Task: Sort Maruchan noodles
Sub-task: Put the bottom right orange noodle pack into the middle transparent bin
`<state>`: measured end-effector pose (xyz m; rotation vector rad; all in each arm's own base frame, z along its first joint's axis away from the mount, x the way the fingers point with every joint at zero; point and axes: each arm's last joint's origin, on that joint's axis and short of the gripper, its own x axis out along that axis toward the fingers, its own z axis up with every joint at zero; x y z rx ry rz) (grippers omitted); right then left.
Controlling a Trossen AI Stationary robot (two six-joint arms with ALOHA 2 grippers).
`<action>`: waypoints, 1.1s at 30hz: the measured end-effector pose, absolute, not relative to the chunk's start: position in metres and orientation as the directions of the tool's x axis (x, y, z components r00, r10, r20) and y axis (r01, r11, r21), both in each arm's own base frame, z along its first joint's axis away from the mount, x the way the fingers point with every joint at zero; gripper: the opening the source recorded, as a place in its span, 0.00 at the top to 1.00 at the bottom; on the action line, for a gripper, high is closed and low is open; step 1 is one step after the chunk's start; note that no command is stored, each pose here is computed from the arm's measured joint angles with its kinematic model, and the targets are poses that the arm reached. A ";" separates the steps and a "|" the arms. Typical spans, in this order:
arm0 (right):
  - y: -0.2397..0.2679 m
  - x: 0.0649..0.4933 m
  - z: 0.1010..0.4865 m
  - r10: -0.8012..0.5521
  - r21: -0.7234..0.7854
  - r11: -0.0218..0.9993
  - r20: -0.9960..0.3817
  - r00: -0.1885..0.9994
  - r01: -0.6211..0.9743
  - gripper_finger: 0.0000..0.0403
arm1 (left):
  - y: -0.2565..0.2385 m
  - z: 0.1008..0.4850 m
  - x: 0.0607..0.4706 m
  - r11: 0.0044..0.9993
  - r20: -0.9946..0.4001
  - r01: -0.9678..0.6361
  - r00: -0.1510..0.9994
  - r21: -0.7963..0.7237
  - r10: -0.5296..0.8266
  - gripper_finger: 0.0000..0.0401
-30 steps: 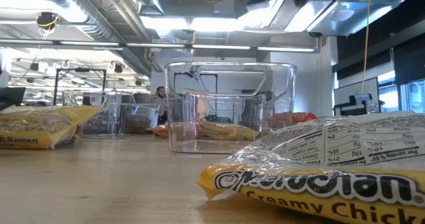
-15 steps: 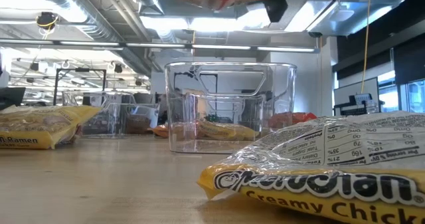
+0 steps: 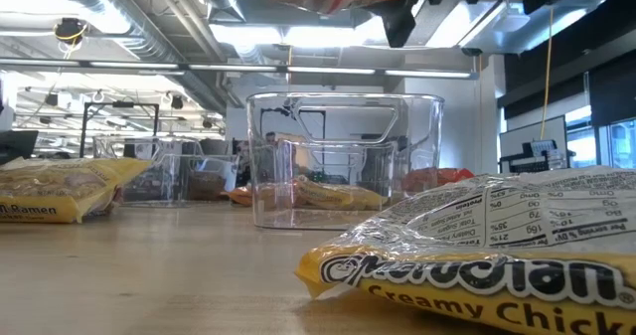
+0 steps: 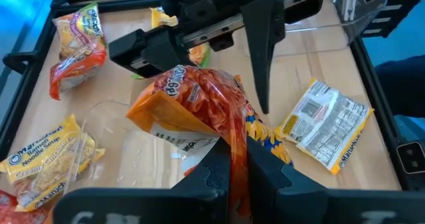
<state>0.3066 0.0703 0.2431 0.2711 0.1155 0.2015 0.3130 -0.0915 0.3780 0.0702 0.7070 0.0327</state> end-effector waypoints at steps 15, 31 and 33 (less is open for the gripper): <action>0.068 0.297 0.254 0.195 0.099 0.978 -0.100 0.976 -0.185 0.91 | -0.082 0.401 0.294 0.982 -0.560 -0.187 0.813 0.014 0.163 0.67; 0.045 0.217 0.240 0.055 0.018 0.998 0.006 0.998 -0.055 0.91 | -0.091 0.352 0.256 0.938 -0.486 -0.332 0.838 -0.096 0.247 0.51; 0.044 0.212 0.232 0.059 0.027 0.998 0.053 0.997 -0.060 0.91 | -0.089 0.339 0.265 0.941 -0.427 -0.305 0.878 -0.149 0.217 0.47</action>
